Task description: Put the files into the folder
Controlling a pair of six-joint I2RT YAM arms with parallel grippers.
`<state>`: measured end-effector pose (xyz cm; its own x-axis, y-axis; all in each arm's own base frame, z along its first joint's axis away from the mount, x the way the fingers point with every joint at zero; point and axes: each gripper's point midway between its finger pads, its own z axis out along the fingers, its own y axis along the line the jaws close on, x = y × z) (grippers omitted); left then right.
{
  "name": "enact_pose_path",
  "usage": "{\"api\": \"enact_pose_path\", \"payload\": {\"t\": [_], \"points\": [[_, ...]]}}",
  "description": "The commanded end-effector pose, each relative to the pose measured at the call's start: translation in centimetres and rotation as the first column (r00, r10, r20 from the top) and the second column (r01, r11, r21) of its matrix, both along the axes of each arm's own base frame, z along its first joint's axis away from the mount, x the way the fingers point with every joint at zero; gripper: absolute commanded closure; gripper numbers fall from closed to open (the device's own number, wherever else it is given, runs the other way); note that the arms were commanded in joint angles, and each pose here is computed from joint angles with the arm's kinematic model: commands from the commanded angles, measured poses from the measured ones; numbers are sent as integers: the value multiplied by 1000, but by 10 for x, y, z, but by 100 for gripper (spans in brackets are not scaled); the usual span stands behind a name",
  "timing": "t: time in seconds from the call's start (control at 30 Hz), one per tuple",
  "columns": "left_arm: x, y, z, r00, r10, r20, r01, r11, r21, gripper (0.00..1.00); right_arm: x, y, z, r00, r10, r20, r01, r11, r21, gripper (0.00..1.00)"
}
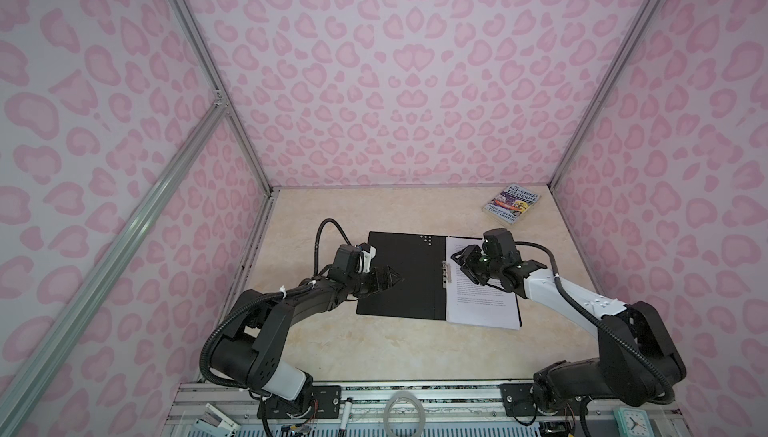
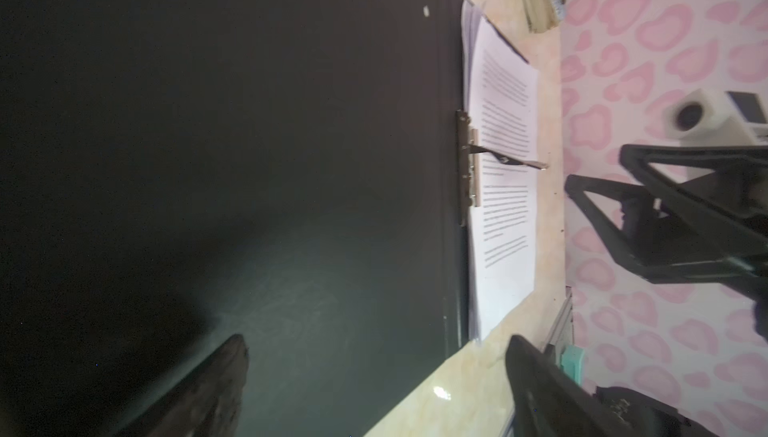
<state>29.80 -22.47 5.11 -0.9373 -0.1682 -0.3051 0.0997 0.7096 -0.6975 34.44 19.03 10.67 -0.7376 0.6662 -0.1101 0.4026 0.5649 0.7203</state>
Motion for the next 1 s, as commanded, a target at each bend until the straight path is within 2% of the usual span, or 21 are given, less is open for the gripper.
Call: {"api": "enact_pose_path", "payload": {"t": [0.0, 0.1, 0.2, 0.97], "points": [[-3, 8, -26, 998, 6, -66, -2, 997, 73, 2, 11, 9, -1, 999, -50, -11, 50, 999, 16, 53], [-5, 15, -41, 993, 47, -111, -34, 993, 116, 2, 12, 14, -8, 997, -63, -40, 63, 998, 1, 58], [-7, 20, -47, 989, 73, -131, -55, 989, 137, 2, 13, 18, -13, 995, -72, -69, 74, 997, 19, 68], [-11, 21, -54, 983, 83, -167, -59, 988, 141, 2, 15, 6, -30, 979, -148, -140, 152, 988, 15, 81]]}}
